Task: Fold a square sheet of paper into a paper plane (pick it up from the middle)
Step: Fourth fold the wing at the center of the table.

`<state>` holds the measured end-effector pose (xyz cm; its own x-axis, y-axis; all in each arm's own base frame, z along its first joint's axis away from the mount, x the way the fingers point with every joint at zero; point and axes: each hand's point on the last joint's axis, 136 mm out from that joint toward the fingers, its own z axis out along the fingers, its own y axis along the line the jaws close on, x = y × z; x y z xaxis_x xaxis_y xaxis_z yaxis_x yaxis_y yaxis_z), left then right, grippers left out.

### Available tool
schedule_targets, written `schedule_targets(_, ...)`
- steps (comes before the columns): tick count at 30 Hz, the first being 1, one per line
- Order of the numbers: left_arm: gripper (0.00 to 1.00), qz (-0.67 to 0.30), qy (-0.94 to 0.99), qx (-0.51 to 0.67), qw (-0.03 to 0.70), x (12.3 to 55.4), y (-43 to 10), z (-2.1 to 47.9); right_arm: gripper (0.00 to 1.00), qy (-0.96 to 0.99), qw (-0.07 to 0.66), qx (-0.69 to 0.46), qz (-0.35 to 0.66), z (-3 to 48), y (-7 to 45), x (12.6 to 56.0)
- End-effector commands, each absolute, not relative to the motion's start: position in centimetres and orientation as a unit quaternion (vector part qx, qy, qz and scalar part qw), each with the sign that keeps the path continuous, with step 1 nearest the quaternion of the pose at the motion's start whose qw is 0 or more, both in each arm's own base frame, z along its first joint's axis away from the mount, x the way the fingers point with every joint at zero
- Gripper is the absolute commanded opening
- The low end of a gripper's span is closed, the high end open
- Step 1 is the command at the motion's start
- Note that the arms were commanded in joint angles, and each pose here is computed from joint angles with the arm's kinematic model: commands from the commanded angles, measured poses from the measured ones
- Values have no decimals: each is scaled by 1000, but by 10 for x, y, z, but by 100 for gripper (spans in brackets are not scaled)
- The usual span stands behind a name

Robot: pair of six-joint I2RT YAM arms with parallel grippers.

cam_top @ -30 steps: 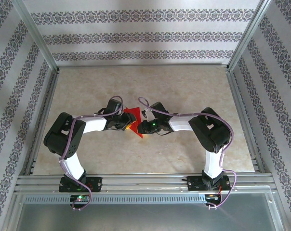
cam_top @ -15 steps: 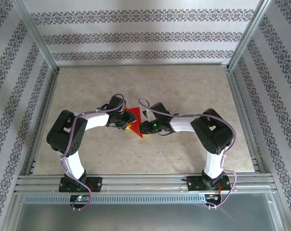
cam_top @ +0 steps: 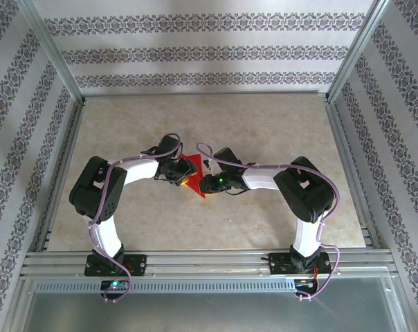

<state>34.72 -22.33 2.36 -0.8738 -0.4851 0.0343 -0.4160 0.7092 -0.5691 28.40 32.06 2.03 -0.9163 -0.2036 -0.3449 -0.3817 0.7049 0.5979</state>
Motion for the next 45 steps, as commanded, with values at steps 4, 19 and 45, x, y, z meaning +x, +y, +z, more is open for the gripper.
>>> schedule_targets(4,47,-179,948,-262,-9,301,-192,-33,17,922,111,-149,339,9,314,278)
schedule_targets(19,49,-183,950,-255,-10,302,-194,-31,12,918,89,-116,369,1,309,276)
schedule_targets(45,52,-196,951,-241,6,311,-199,-18,8,915,34,-42,400,-2,303,280)
